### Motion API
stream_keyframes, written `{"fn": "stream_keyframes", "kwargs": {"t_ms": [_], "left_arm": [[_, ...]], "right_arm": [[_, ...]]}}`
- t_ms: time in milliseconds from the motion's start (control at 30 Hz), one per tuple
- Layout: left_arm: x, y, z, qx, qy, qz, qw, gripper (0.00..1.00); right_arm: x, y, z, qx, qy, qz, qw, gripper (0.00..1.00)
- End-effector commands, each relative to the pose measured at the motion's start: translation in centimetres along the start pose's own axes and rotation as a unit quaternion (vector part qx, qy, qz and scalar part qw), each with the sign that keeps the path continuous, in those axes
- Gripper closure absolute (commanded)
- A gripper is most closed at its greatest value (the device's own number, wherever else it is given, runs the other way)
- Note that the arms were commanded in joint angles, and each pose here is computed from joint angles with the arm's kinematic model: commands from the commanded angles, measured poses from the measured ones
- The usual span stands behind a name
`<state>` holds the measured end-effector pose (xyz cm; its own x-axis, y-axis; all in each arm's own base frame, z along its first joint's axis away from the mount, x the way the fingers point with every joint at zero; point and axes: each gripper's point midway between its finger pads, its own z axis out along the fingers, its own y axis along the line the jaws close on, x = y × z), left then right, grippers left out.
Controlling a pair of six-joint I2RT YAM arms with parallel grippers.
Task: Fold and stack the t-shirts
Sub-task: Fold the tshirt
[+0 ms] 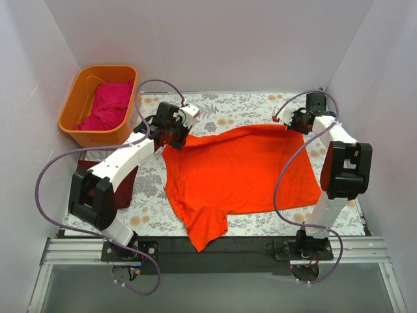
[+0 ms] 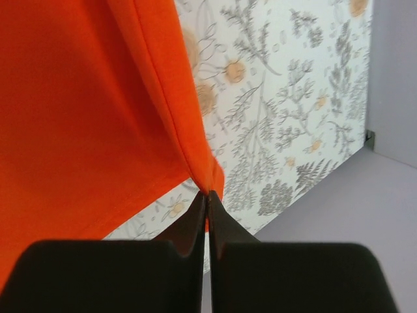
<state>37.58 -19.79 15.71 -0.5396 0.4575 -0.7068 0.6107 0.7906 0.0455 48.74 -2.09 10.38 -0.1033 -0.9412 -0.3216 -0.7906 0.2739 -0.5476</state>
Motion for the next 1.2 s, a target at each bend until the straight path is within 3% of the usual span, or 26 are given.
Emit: {"fn": "stream_keyframes", "kwargs": {"t_ms": [0,233,433,633,933,1167], "left_arm": [[1.6,-2.5,-3.2,0.025,0.009,-0.006,1.0,1.0],[5.6,-6.9,-3.0,0.081,0.064,-0.039,0.994,1.0],[9.7,-6.6,-1.4,0.06,0.122,-0.054,0.989,1.0],[10.1,-6.5,-0.8,0.061,0.128,-0.052,0.988,1.0],[8.8,-5.0,-1.1,0.026,0.108,-0.039,0.993,1.0],[10.0,-5.4,-0.4,0.036,0.118,-0.041,0.991,1.0]], "right_arm": [[1.0,2.3,-1.4,-0.028,-0.002,-0.031,0.999,0.99],[2.5,5.4,-0.5,-0.064,0.012,-0.028,0.997,0.99],[3.3,6.8,0.1,-0.082,0.022,-0.026,0.996,0.99],[3.9,7.3,0.0,-0.087,0.031,-0.029,0.995,0.99],[4.3,3.7,-1.5,-0.061,0.026,-0.013,0.998,0.99],[5.1,6.7,-2.0,-0.092,0.027,-0.034,0.995,0.99]]}}
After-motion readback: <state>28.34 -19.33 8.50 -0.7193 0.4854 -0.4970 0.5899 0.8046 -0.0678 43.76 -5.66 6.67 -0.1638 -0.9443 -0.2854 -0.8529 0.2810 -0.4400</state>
